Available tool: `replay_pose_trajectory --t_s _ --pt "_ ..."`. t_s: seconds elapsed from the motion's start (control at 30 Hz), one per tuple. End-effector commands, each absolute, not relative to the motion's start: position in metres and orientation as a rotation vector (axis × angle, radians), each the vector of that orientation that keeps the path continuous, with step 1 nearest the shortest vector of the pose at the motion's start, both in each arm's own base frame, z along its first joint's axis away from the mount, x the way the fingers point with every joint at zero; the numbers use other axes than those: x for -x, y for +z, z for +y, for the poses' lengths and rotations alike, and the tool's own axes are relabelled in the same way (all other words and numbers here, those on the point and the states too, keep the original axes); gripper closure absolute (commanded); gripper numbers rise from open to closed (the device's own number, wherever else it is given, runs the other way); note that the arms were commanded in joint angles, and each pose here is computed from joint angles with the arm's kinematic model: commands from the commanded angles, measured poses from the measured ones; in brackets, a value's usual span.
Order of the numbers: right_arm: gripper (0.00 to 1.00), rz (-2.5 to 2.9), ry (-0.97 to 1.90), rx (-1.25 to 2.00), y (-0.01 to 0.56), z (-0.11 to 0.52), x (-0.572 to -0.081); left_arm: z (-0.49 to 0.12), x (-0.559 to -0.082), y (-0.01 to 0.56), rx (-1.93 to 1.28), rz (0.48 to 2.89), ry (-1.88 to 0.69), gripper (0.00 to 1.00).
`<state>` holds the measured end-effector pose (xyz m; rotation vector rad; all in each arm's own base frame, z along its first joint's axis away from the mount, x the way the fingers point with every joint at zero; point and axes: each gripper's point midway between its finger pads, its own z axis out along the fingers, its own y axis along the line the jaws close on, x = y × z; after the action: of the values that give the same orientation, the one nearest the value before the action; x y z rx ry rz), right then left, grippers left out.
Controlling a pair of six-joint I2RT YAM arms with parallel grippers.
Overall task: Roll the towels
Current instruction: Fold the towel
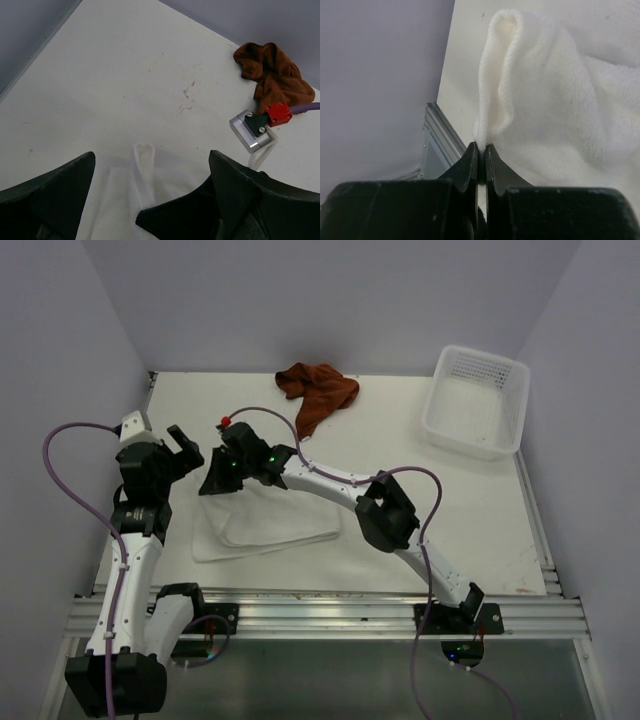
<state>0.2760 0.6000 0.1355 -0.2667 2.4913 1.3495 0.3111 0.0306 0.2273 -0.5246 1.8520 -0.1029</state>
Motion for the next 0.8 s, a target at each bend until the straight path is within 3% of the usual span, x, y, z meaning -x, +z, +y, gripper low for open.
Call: replay_pose_trajectory --t_s 0.0,0.1,0.13,0.17,0.33,0.77 --pt "0.96 2.39 1.492 0.307 0.163 0.621 -0.27 0.033 -0.311 0.242 0.535 1.806 -0.106 0.0" --pt "0.61 2.374 1.526 0.333 0.167 0.625 -0.264 0.034 -0.309 0.244 0.537 1.795 -0.102 0.0" --pt "0.45 2.366 1.53 0.33 0.172 0.624 -0.265 0.034 -0.309 0.244 0.537 1.795 -0.102 0.0" --pt "0.41 2.369 1.516 0.329 0.17 0.621 -0.265 0.035 -0.309 0.243 0.54 1.797 -0.099 0.01" --pt "0.36 2.354 1.484 0.307 0.184 0.601 -0.274 0.037 -0.309 0.243 0.547 1.798 -0.087 0.0" --pt "0.43 2.385 1.224 0.255 0.187 0.467 -0.29 0.032 -0.313 0.236 0.523 1.825 -0.107 0.0"
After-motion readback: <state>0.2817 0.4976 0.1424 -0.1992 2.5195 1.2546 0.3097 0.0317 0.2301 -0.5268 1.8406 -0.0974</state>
